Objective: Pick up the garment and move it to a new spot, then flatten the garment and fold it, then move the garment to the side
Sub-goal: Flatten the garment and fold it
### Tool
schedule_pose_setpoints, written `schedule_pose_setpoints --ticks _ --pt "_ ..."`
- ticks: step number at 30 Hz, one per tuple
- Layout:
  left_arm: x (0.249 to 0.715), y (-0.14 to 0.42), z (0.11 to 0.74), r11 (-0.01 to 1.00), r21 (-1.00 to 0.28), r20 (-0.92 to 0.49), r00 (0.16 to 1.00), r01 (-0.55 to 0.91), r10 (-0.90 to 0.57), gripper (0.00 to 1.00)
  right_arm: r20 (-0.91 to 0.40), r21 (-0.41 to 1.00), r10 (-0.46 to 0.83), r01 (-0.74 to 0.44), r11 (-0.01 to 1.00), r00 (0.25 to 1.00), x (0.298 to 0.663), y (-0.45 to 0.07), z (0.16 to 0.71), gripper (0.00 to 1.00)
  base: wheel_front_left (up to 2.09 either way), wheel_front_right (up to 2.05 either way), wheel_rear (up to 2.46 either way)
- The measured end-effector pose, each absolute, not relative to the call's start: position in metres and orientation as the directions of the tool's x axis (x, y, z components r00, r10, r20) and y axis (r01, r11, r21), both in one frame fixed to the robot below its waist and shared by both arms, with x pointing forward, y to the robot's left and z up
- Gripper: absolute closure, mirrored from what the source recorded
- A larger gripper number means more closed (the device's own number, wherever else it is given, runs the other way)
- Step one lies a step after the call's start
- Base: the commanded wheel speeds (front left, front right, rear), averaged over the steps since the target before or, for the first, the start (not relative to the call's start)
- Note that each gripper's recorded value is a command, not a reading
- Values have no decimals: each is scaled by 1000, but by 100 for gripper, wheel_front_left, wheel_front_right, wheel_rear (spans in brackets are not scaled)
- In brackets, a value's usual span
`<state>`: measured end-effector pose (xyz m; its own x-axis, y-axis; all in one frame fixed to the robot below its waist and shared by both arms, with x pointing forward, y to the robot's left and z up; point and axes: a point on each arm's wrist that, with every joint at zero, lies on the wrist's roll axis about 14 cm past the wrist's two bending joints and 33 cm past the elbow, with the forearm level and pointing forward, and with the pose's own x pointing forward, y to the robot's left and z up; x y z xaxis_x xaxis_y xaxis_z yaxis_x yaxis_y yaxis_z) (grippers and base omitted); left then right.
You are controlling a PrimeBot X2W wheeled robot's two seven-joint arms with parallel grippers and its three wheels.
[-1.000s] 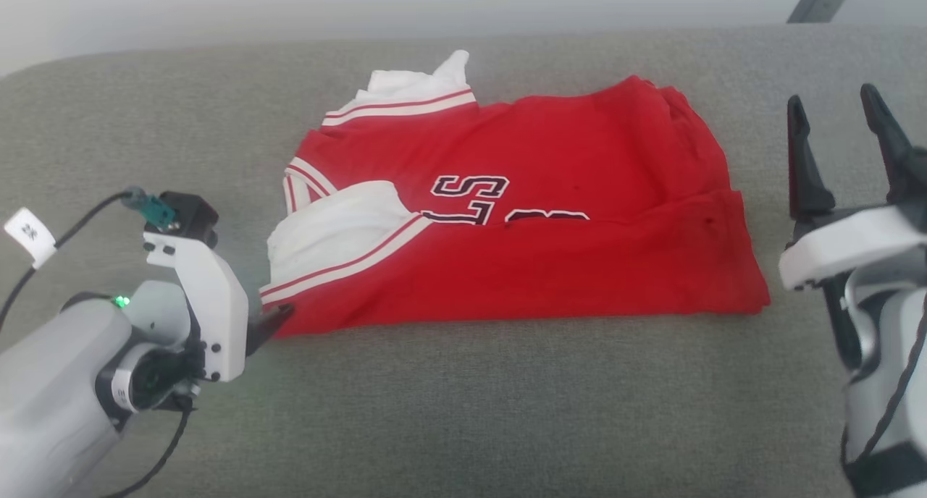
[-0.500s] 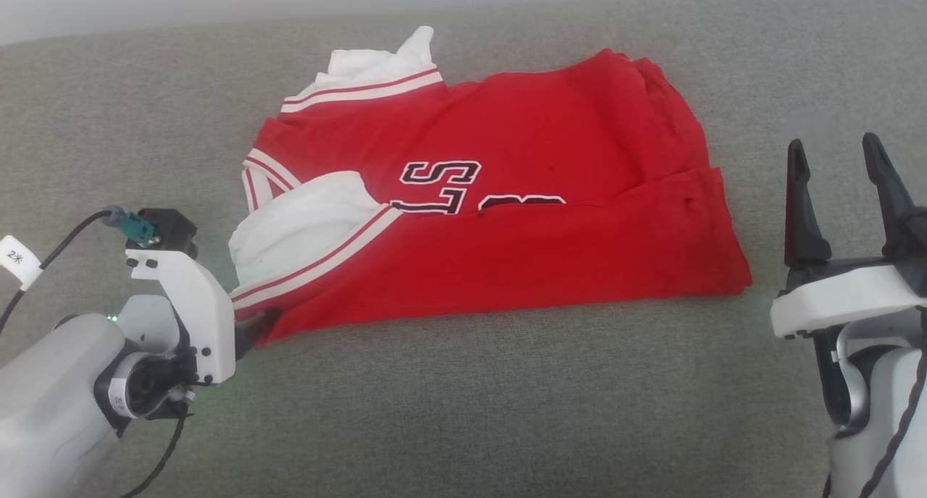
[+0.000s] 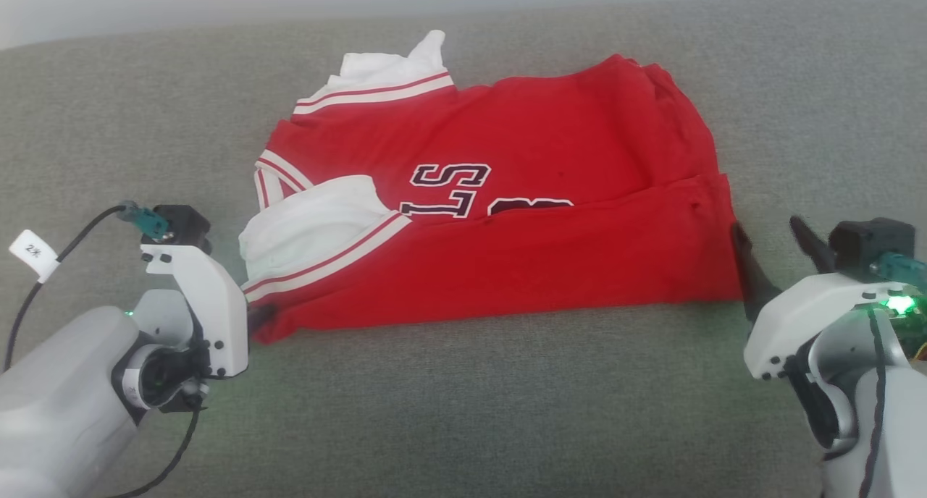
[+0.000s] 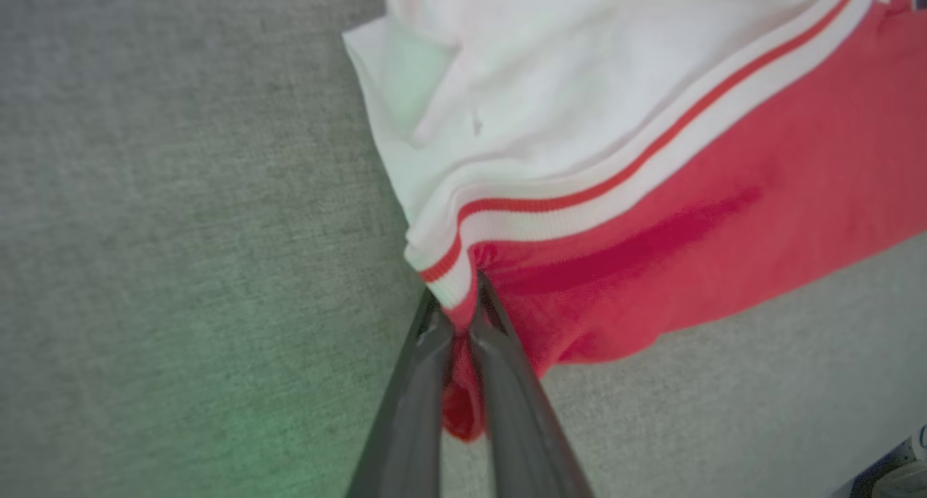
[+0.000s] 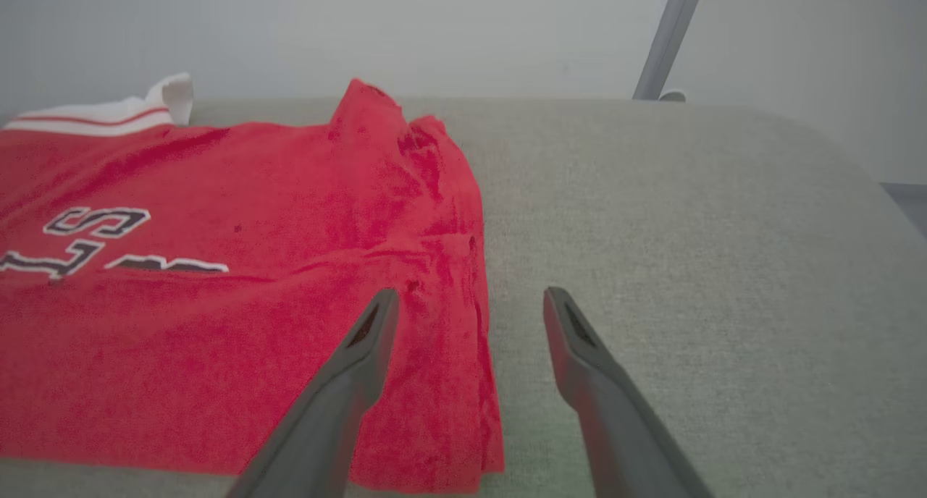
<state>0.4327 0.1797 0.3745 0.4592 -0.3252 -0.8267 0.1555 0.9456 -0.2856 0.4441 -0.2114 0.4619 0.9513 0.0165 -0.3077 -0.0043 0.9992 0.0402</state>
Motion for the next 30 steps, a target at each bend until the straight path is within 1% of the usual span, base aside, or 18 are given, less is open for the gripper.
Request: schedule_pose_setpoints --ticks 3,8,12,15,17,18,23,30 --pt "430 180 376 946 -284 -824 464 158 -325 100 -416 39 37 -23 999 908 440 -212 443 0 0 0 0" --pt "427 179 377 944 -288 -820 468 162 -330 100 -575 33 65 -56 998 815 434 -211 416 0 0 0 0" --pt "425 180 376 943 -293 -818 469 160 -334 100 -678 50 89 -75 996 730 429 -208 397 0 0 0 0" --pt "423 181 375 942 -298 -817 469 154 -336 100 -726 72 113 -88 993 679 429 -203 390 0 0 0 0" --pt "423 180 374 941 -303 -816 469 153 -339 100 -744 71 115 -93 993 659 431 -204 389 68 0 0 0" --pt "423 181 374 940 -304 -815 469 152 -340 100 -752 65 114 -98 993 649 432 -205 388 100 0 0 0" --pt "422 182 375 940 -310 -810 477 146 -341 100 -768 76 135 -121 990 626 437 -200 387 100 0 0 0" --pt "419 186 380 941 -305 -809 482 146 -337 100 -771 64 145 -151 986 620 438 -199 393 100 0 0 0"
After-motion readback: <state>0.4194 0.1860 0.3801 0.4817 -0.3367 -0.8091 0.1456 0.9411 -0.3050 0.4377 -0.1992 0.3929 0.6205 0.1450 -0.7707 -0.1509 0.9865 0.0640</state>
